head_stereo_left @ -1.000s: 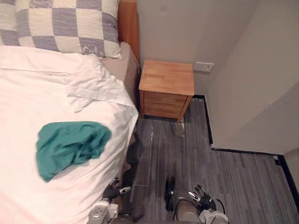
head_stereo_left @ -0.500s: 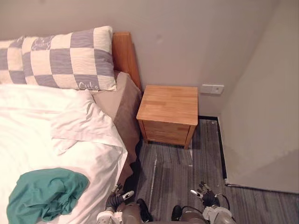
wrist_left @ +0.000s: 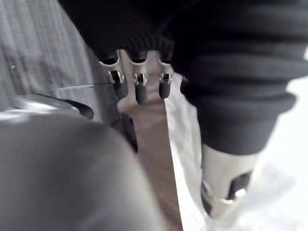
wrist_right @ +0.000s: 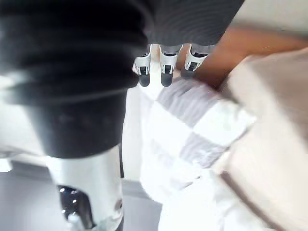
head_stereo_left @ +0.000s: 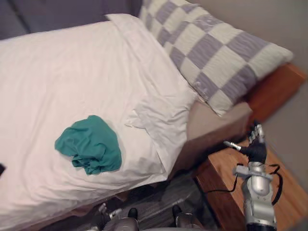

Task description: Tidy the bed and pick cloth on bed and put in laundry

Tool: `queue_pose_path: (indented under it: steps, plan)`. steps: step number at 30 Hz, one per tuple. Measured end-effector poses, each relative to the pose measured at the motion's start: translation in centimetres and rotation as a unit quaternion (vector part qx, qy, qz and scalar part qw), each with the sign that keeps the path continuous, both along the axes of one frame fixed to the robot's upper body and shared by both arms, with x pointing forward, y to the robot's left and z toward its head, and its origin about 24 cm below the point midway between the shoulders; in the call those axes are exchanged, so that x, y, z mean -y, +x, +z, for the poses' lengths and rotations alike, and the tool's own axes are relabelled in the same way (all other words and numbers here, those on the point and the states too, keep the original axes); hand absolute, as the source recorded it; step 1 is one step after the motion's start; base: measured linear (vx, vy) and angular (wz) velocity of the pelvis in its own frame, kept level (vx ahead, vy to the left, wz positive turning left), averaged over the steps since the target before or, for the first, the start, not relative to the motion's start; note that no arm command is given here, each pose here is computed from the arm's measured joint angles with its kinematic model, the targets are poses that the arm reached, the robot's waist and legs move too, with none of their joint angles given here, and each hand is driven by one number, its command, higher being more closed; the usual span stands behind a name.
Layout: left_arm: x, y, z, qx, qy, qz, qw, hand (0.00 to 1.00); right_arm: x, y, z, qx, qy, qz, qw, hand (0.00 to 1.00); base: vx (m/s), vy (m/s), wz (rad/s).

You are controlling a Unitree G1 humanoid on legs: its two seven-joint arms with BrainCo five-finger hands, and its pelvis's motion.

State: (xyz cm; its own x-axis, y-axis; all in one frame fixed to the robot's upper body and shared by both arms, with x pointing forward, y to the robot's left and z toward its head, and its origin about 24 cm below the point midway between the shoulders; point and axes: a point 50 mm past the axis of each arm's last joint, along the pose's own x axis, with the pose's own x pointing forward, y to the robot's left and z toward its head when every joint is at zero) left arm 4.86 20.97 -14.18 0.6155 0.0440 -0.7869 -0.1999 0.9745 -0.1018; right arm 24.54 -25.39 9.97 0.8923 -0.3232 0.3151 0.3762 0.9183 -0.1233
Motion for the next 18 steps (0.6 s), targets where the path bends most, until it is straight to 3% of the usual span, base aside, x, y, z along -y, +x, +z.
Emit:
queue_pose_path:
  steps: [5,9,13,18]
  plan:
    - [0.1,0.7,-0.1,0.003,-0.010,0.019,1.000,0.00,-2.3,6.8,6.4,0.030,-0.114,0.026,0.993,0.00,0.04,-0.135,0.65]
    - [-0.4,1.8,-0.1,0.013,0.002,0.027,1.000,0.00,0.1,8.9,8.1,-0.011,-0.159,-0.020,0.987,0.00,-0.07,0.005,1.16]
    - [1.1,3.8,0.1,0.038,-0.014,-0.022,0.999,0.00,3.4,9.9,10.2,-0.032,-0.203,-0.081,0.975,0.00,-0.07,0.139,1.08]
    - [1.6,6.8,1.0,0.075,-0.009,-0.080,0.994,0.00,1.6,12.6,13.8,-0.025,-0.207,-0.076,0.975,0.00,-0.09,0.136,0.26]
